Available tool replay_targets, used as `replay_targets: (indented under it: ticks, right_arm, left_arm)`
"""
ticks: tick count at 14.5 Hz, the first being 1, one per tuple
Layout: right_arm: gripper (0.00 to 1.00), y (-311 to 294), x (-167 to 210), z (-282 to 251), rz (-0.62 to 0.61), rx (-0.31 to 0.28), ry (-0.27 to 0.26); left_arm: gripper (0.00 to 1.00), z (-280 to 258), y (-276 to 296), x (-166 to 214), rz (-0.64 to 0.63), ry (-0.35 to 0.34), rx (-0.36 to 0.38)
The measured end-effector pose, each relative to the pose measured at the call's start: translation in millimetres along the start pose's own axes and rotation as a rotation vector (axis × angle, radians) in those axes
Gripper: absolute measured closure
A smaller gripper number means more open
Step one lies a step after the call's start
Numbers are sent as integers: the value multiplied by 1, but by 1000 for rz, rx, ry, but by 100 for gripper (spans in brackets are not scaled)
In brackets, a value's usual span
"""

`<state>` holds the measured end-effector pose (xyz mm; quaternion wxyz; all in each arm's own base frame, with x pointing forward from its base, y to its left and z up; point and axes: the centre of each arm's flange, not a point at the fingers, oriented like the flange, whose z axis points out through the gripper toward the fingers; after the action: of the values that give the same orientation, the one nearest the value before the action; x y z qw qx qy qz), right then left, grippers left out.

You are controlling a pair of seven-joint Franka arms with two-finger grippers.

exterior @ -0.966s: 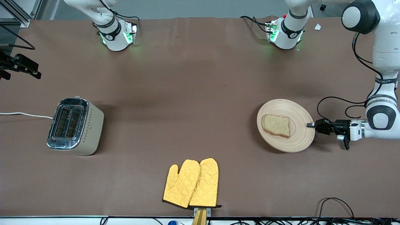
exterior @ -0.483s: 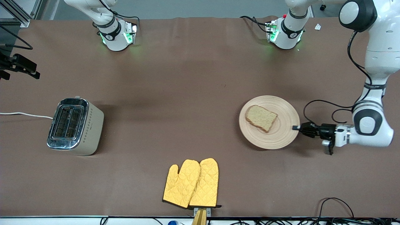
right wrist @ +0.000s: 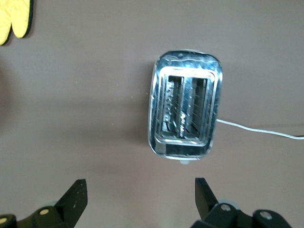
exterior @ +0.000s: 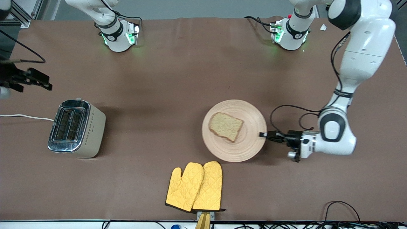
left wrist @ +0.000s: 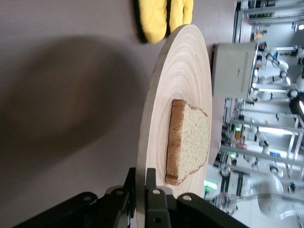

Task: Move plate and put bread in toaster
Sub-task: 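Slide the plate toward the toaster with the left gripper while the right gripper approaches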

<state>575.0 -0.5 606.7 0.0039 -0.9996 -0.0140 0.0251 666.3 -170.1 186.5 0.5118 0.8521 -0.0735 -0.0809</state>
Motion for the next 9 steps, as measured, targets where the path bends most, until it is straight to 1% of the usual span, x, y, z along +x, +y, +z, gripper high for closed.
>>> replay_targets:
  ticks: [3, 5, 7, 9]
  right_arm:
    - [0, -21, 19, 46, 35, -1, -4]
    - [0, -36, 29, 70, 59, -1, -1]
    - [0, -55, 41, 94, 94, -1, 5]
    - [0, -73, 56, 123, 113, -2, 7]
  left_arm:
    - [89, 100, 43, 7, -21, 72, 2]
    - [89, 160, 62, 3, -35, 93, 2]
    - [89, 204, 68, -1, -33, 111, 23]
    - [89, 236, 71, -4, -26, 117, 36]
